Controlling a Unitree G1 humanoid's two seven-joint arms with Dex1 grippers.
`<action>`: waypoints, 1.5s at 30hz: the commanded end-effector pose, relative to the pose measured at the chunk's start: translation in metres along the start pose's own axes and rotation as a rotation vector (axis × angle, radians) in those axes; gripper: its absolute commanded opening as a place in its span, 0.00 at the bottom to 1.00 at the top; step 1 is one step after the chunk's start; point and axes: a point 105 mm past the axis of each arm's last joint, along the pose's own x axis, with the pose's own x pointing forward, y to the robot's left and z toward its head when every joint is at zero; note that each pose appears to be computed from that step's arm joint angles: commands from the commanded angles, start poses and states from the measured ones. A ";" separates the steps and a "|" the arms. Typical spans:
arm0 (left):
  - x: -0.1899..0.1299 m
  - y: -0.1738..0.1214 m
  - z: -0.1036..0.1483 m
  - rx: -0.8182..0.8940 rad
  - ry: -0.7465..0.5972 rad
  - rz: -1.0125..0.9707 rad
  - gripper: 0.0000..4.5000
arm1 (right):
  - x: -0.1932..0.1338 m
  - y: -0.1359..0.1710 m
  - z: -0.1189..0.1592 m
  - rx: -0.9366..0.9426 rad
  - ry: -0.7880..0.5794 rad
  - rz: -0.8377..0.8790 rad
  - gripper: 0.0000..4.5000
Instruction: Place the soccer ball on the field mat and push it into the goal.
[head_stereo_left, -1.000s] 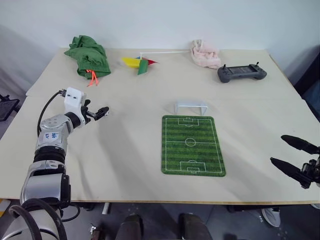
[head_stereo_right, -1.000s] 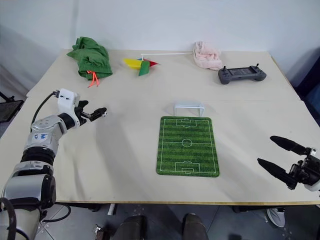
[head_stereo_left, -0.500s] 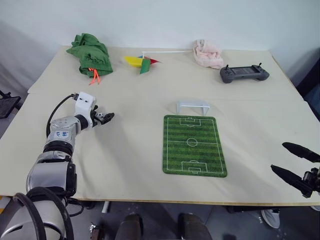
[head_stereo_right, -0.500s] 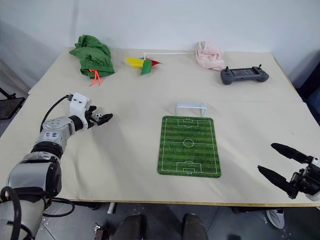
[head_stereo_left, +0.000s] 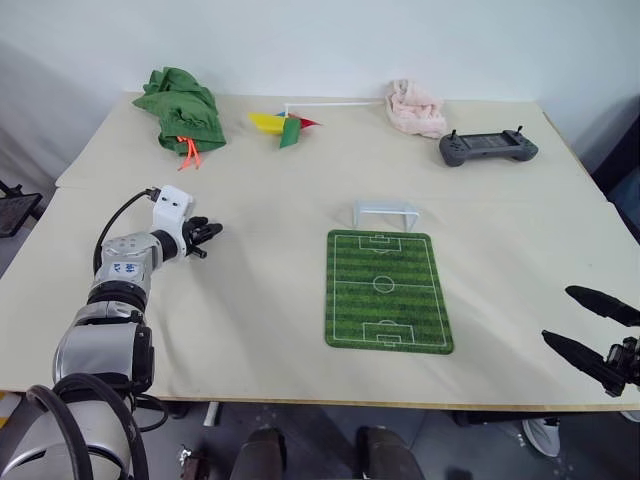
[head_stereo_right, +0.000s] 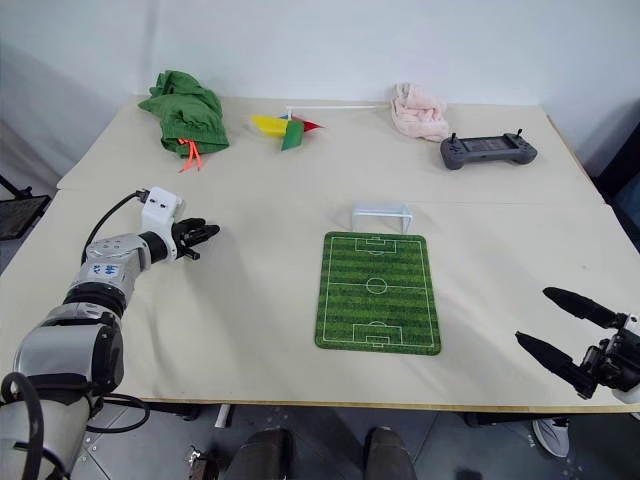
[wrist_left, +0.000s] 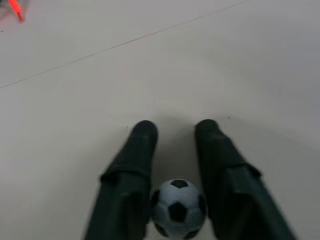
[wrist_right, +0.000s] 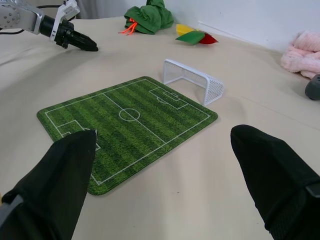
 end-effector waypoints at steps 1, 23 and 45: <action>-0.008 0.010 -0.005 -0.008 0.019 0.026 0.19 | -0.002 -0.008 0.012 -0.061 -0.010 -0.019 1.00; -0.062 -0.017 0.068 0.032 -0.402 -0.512 0.19 | 0.003 -0.015 0.014 -0.077 -0.020 -0.017 1.00; -0.057 -0.125 0.079 0.393 -0.531 -0.938 0.19 | 0.004 -0.008 0.010 -0.057 -0.023 0.005 1.00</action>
